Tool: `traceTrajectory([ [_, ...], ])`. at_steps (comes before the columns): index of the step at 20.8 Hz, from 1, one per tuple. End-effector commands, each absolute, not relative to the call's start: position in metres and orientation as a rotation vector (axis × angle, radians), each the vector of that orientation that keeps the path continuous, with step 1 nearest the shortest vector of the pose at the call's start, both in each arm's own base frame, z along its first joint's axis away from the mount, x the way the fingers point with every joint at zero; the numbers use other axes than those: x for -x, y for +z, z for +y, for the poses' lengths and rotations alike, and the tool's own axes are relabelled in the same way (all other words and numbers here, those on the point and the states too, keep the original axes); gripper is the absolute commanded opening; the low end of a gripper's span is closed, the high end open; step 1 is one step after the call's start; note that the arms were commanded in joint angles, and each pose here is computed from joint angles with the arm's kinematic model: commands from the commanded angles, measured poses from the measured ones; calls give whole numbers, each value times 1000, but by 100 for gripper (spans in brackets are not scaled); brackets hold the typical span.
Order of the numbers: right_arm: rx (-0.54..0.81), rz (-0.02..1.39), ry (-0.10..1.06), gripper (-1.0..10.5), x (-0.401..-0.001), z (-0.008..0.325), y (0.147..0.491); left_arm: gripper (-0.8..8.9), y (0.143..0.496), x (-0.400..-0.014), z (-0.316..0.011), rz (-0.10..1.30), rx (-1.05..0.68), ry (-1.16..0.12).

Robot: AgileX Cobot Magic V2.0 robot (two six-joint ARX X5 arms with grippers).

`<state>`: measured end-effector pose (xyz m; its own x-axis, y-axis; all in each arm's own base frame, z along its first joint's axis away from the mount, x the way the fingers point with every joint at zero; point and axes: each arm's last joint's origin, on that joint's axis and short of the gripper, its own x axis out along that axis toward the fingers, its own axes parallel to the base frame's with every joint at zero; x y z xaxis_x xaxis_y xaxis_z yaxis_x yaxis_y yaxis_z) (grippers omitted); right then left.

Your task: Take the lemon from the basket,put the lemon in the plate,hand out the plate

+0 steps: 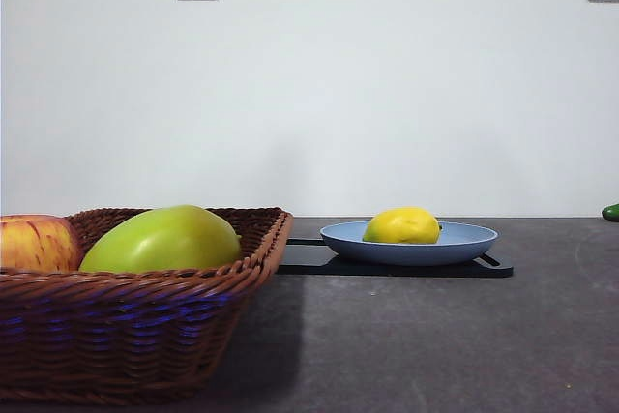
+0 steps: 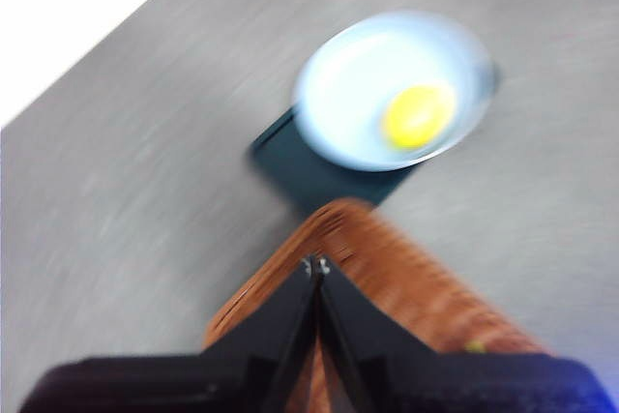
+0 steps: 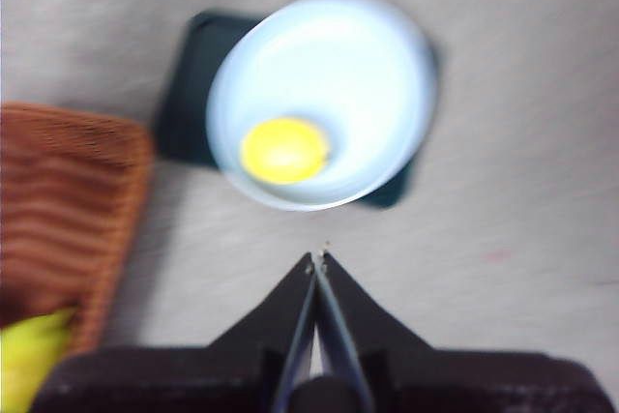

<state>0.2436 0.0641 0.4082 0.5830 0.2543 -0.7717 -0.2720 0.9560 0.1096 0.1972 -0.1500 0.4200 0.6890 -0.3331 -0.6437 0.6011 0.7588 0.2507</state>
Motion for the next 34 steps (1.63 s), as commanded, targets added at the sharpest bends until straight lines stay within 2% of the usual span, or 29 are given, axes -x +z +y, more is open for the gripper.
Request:
traceTrajectory([
  [1,97,820,216,3,-225,74,418,6,409,-207,-136,610,-416,-532],
  [5,155,667,176,3,-188,85,417,6,373,-205,-105,577,-301,-523],
  [7,151,584,206,3,-173,88,403,6,356,-194,-91,539,-261,-506],
  [15,53,287,350,3,-123,81,290,6,286,-129,-56,306,-91,-476],
  [18,-1,210,366,3,-113,76,265,6,271,-112,-49,214,-21,-470],
  [22,-6,192,328,3,-113,72,264,8,275,-105,-46,155,-8,-469],
  [34,-22,177,328,3,-113,72,266,8,275,-105,-46,149,-7,-469],
])
